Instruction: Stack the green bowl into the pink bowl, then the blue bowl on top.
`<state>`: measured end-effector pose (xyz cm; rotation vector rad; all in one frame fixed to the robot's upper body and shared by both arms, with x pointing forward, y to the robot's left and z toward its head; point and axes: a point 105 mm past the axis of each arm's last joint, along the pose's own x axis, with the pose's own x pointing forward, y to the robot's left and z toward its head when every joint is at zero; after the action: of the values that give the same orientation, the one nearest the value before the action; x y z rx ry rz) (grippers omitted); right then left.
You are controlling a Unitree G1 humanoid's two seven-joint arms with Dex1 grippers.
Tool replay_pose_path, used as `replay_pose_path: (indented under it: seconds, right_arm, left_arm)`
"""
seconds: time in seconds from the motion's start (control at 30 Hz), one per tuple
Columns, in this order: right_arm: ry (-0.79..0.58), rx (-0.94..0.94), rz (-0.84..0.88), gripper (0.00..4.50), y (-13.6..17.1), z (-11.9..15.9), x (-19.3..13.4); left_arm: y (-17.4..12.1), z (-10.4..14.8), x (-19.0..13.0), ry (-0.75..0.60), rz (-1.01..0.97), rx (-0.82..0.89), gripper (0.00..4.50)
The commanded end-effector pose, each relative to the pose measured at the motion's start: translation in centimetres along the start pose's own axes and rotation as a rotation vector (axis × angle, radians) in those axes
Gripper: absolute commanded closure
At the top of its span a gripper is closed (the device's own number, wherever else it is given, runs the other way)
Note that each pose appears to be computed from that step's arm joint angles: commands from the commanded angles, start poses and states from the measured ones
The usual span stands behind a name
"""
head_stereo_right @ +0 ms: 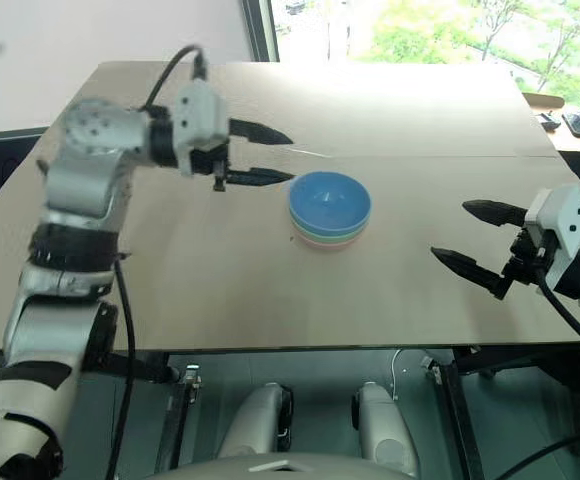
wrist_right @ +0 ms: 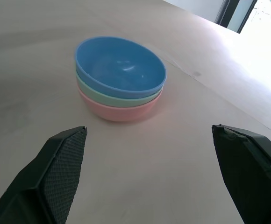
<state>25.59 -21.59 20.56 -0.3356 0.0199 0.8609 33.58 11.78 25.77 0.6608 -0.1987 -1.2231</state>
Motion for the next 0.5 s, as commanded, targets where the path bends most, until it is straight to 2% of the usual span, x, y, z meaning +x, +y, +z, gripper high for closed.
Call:
replay_pose_path:
  seconds: [0.03,0.13,0.5]
  right_arm:
    - [-0.005,-0.025,0.000,0.00,-0.3,0.8,-0.7]
    - [-0.002,-0.011,0.004,0.00,-0.1,0.8,-0.8]
    - [0.001,0.006,-0.002,0.00,0.1,0.8,-1.2]
  left_arm:
    - [0.2,0.5,-2.8,-0.042,0.187,-0.039,2.02]
    - [-1.2,-1.7,-4.4,-0.025,0.287,-0.166,2.02]
    - [-3.2,-2.5,-4.0,-0.015,0.287,-0.263,2.02]
